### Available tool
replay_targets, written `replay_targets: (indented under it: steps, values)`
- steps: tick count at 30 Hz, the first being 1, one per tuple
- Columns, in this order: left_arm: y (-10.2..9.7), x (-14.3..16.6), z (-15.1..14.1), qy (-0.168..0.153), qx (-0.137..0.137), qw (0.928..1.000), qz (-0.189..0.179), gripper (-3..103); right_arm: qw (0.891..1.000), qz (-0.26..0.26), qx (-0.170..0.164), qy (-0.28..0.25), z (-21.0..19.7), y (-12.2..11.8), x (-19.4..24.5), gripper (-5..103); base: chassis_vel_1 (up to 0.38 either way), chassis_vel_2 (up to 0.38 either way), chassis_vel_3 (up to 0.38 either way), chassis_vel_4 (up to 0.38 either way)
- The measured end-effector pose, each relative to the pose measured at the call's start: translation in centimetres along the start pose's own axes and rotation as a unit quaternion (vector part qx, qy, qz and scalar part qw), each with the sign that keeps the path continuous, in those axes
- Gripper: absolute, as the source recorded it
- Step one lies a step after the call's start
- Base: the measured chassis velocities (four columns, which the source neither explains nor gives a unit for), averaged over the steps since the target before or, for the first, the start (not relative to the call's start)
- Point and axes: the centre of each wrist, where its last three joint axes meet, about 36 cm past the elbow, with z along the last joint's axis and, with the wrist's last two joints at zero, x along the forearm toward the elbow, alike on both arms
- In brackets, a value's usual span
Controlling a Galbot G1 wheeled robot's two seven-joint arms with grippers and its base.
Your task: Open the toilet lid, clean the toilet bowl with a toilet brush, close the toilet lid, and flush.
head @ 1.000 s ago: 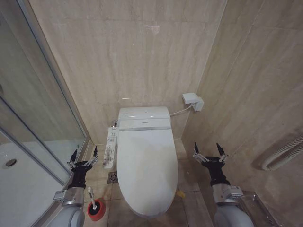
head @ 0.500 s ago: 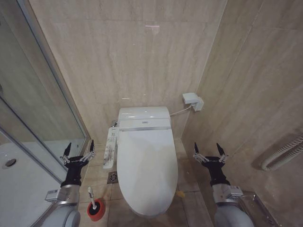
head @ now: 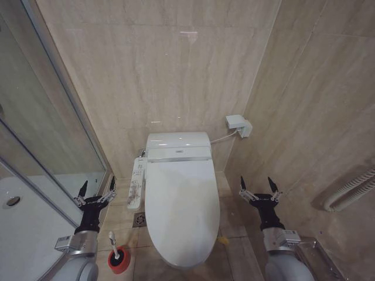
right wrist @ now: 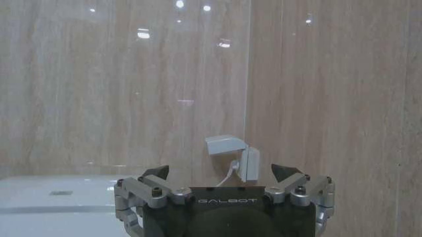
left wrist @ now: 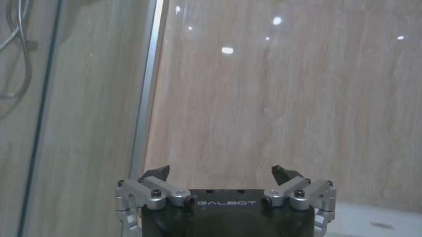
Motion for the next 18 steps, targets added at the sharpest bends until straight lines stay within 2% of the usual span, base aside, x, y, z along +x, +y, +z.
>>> replay_targets:
  steps: [18]
  values:
    - [0.62,-0.72,0.62,-0.008,-0.012,0.9999,0.005,100,1.000,0.000,0.000,0.000,0.00,0.00,0.00,100,0.000,0.000,0.000,0.000]
